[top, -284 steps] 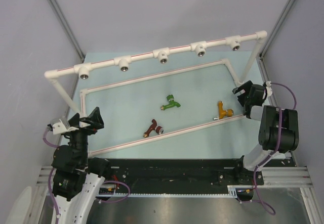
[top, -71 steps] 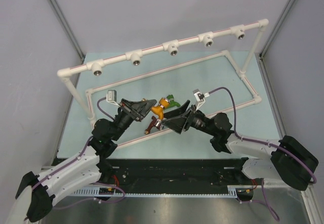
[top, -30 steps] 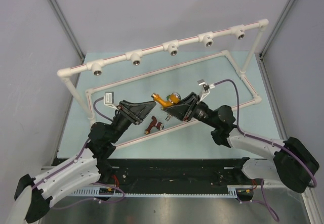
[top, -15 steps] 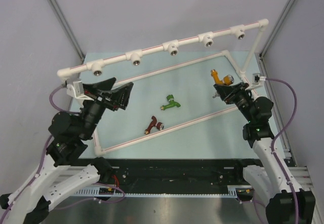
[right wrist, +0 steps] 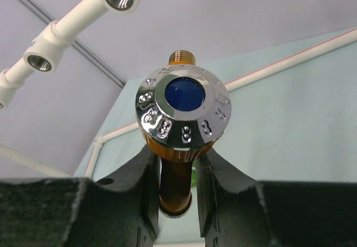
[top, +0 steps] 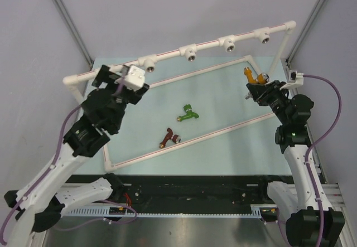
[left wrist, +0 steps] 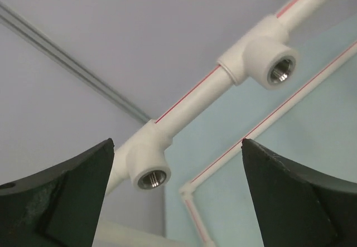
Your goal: Install the water faucets
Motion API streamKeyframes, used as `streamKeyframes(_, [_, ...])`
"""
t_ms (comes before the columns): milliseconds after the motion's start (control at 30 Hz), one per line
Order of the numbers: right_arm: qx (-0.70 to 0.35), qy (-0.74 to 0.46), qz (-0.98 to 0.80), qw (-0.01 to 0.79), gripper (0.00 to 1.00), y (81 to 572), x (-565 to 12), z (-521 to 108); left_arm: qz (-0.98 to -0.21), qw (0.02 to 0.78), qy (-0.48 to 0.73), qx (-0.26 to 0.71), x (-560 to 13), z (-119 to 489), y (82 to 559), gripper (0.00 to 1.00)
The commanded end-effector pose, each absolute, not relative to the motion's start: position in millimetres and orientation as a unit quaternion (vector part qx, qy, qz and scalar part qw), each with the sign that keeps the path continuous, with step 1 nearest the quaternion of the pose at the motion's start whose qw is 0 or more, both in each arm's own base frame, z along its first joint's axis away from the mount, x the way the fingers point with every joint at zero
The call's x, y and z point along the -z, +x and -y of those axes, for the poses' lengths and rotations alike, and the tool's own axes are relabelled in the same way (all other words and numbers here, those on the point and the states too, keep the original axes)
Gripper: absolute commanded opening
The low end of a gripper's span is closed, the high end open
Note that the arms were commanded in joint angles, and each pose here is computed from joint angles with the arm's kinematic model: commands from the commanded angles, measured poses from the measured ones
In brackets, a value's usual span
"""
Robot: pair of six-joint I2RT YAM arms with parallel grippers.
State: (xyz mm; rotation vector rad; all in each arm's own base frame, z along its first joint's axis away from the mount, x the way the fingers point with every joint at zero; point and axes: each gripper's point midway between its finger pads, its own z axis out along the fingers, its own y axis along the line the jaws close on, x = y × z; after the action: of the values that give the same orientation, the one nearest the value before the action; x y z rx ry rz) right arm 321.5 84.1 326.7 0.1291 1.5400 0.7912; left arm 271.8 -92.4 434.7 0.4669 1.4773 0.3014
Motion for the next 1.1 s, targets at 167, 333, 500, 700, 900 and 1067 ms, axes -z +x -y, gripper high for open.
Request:
streamKeyframes(167, [-0.343, 0.018, -0.648, 0.68, 0.0, 325, -362, -86, -0.641, 0.621, 0.319, -0.32, -426, 78, 329, 1.0])
streamKeyframes(333, [-0.338, 0.001, -0.642, 0.688, 0.0, 321, -368, -88, -0.63, 0.608, 0.348, -0.336, -418, 79, 348, 1.0])
streamKeyframes(500, [-0.337, -0.02, -0.634, 0.696, 0.0, 316, -374, -92, -0.615, 0.614, 0.358, -0.341, -426, 79, 359, 1.0])
streamKeyframes(700, [-0.34, -0.033, -0.62, 0.706, 0.0, 314, -384, -98, -0.605, 0.593, 0.393, -0.357, -414, 82, 367, 0.99])
streamKeyframes(900, [-0.328, -0.049, -0.6, 0.728, 0.0, 317, -400, -108, -0.597, 0.592, 0.405, -0.359, -412, 77, 370, 0.85])
streamKeyframes(1067, [-0.3, -0.07, -0.581, 0.754, 0.0, 314, -413, -119, -0.589, 0.595, 0.412, -0.359, -411, 77, 372, 0.58])
